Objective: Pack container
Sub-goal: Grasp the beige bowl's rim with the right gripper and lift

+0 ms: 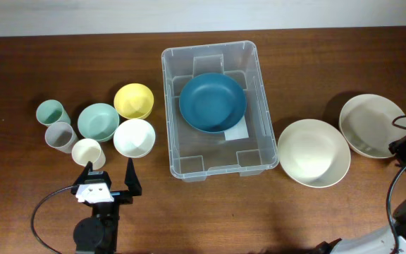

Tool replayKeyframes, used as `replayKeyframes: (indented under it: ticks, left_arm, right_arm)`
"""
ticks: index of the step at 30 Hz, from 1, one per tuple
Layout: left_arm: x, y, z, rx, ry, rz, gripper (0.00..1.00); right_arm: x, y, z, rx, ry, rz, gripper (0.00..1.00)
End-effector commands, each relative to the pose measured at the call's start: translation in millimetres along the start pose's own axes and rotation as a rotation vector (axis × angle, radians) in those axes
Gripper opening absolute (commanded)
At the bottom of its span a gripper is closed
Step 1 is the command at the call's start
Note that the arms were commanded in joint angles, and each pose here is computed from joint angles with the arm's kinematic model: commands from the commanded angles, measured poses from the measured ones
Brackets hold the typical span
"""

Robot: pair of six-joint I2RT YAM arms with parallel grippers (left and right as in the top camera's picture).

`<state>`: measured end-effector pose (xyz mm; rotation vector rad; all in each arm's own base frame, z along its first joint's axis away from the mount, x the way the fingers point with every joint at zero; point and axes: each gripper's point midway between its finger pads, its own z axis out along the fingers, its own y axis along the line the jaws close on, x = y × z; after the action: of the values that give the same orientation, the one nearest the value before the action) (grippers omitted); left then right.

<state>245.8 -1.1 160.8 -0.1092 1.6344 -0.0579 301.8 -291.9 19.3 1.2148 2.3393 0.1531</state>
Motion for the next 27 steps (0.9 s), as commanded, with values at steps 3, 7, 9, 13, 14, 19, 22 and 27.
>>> replayKeyframes:
  ticks: [3,7,9,13,14,19,22,27]
  left_arm:
    - [2,-1,0,0.006,0.001,0.016,1.00]
    - [2,-1,0,0.006,0.001,0.016,1.00]
    - [2,-1,0,0.006,0.001,0.016,1.00]
    - [2,-1,0,0.006,0.001,0.016,1.00]
    - [2,-1,0,0.006,0.001,0.016,1.00]
    - [2,-1,0,0.006,0.001,0.016,1.00]
    - [2,-1,0,0.006,0.001,0.016,1.00]
    - [2,-1,0,0.006,0.001,0.016,1.00]
  right_arm:
    - [13,-6,18,-0.009,0.046,0.021,0.45]
    - [10,-6,19,-0.011,0.032,0.017,0.40]
    - [8,-5,19,-0.012,0.026,0.015,0.23]
    - [5,3,18,-0.055,0.022,0.012,0.04]
    - [4,4,18,-0.062,0.020,0.011,0.04]
    - [-11,9,9,-0.065,-0.008,0.002,0.04]
    - [-36,17,-7,-0.073,-0.056,-0.003,0.04]
    - [-89,38,-52,-0.087,-0.147,-0.029,0.04]
